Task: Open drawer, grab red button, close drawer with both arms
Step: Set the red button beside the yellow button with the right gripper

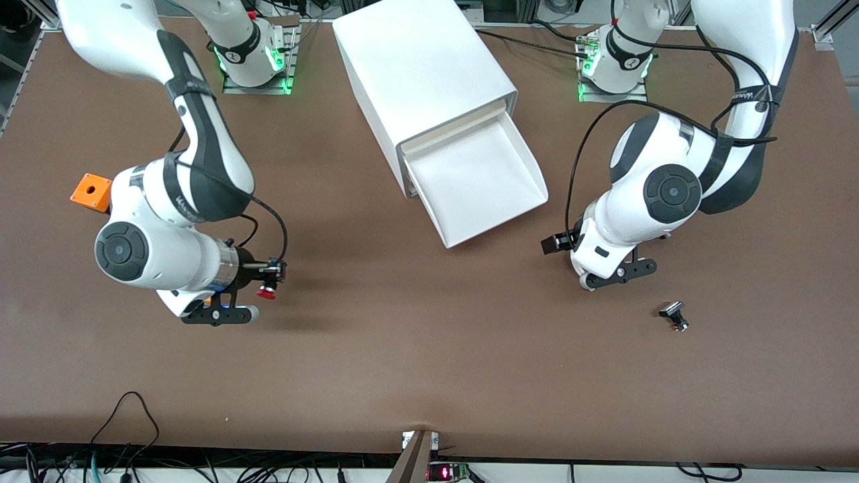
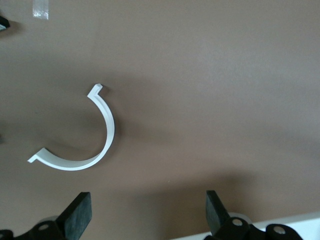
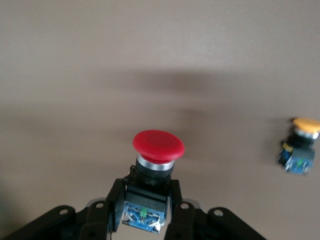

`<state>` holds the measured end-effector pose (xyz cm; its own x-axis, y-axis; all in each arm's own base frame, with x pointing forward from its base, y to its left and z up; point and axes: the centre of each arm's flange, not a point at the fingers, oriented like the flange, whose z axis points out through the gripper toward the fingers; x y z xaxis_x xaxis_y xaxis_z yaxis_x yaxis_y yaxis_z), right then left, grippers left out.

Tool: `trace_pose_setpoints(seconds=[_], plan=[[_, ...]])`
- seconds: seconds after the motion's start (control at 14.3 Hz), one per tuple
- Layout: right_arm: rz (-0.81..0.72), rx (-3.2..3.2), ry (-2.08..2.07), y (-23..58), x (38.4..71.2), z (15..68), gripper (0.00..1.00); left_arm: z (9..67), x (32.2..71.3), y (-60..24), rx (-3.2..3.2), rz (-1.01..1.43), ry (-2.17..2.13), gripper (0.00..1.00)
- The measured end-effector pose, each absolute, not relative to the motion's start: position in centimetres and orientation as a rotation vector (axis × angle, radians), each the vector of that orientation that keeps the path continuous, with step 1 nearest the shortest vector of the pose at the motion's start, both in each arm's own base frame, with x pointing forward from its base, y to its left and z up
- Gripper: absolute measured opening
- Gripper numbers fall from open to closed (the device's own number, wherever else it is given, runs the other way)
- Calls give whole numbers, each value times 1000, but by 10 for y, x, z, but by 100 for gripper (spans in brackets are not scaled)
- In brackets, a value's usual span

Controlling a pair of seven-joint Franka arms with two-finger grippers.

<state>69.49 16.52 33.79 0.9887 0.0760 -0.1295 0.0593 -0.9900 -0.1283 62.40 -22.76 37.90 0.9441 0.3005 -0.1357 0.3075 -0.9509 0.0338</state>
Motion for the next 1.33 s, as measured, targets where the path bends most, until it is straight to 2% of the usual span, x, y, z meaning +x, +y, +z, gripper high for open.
trace_pose_setpoints(seconds=[0.35,0.77,0.91,1.19,1.26,1.33], plan=[[157,-2989,-285,88,684,250,40,354,611,-254,3014,-148,552,100],[165,-2980,-276,82,683,204,41,346,608,-266,3051,-93,602,100],[152,-2980,-269,83,685,206,54,343,606,-272,3064,-84,607,100],[67,-2981,-277,85,701,240,93,340,607,-274,3057,-77,614,100],[52,-2980,-281,85,703,251,99,339,607,-274,3056,-76,614,100],[41,-2981,-287,86,704,262,99,338,607,-274,3056,-76,614,100]])
